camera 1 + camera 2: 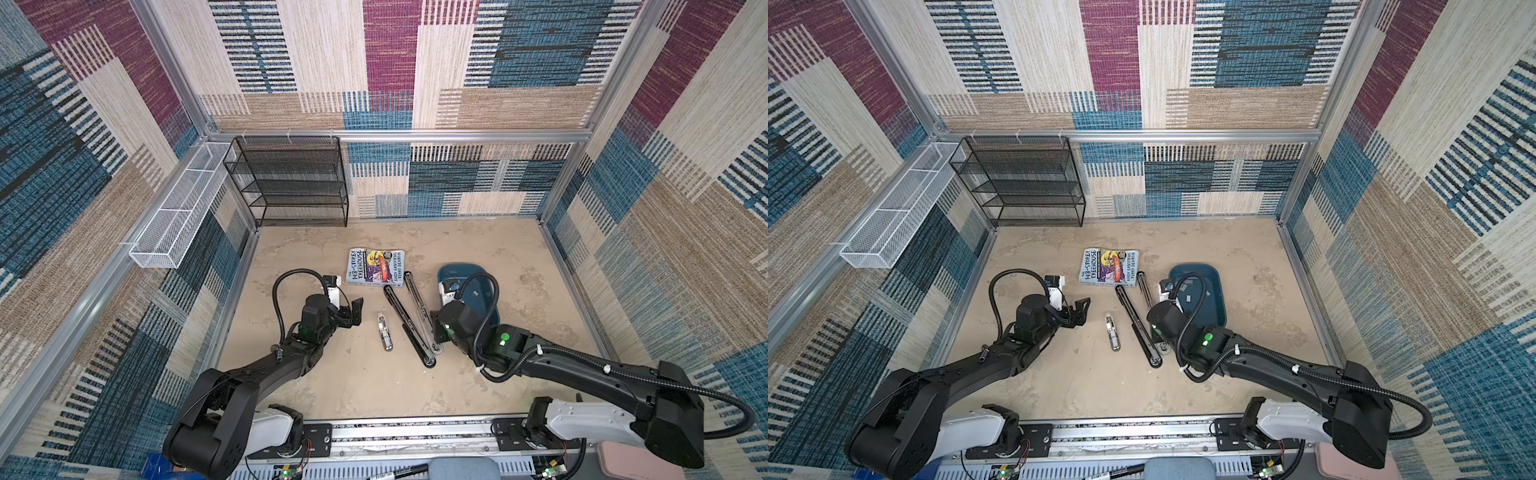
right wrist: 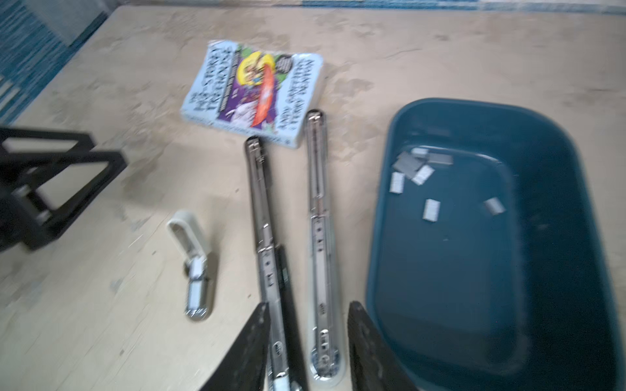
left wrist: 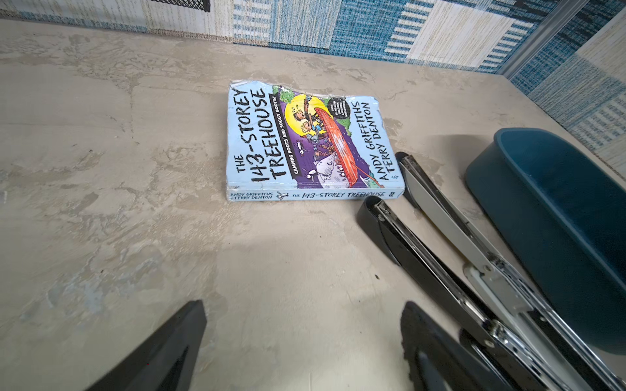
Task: Load the staples into the stapler
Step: 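Move the open right gripper back over the teal tub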
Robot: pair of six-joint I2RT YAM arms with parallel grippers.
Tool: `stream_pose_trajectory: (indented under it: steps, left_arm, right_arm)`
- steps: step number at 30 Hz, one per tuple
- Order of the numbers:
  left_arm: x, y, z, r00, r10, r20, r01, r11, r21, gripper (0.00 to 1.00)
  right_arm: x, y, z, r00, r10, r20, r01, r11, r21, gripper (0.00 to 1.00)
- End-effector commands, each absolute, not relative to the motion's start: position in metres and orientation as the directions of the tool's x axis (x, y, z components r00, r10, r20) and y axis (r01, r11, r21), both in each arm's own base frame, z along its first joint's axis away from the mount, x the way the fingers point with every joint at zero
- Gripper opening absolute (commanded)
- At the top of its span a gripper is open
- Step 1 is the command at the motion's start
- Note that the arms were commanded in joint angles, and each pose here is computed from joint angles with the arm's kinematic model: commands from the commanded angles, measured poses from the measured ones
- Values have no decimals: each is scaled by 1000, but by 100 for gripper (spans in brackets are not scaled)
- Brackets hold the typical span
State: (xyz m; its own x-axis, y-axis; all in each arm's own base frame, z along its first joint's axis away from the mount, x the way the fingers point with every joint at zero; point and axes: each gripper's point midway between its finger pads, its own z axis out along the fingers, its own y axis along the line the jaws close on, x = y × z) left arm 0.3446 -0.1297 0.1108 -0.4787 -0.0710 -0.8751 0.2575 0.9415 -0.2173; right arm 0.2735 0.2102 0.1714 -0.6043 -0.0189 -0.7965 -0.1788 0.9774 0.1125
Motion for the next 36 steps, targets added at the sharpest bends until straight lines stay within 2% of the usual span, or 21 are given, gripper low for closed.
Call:
stream_pose_trajectory:
  steps: [1, 6, 14, 20, 26, 36]
  left_arm:
    - [351, -129, 114, -464, -50, -884, 256, 948, -188, 94]
    - [356, -129, 113, -472, -42, -881, 250, 951, -179, 94]
    - [358, -130, 112, -478, -35, -878, 252, 952, -175, 94]
    - [360, -129, 112, -478, -34, -878, 246, 954, -171, 94]
    - [364, -131, 109, -488, -22, -872, 250, 954, -164, 94]
    - [361, -131, 111, -480, -29, -877, 250, 953, -169, 94]
  right_arm:
    - [302, 171, 169, -615, 29, -788, -64, 994, 86, 39]
    - [346, 141, 143, -676, 106, -729, 46, 994, 102, 38]
    - [390, 134, 87, -785, 64, -617, 37, 998, 56, 37]
    - [396, 127, 74, -813, 56, -579, 47, 998, 30, 41]
    - [394, 136, 49, -856, 36, -515, 13, 999, 49, 36]
    - [393, 134, 29, -882, 25, -470, 19, 1000, 18, 32]
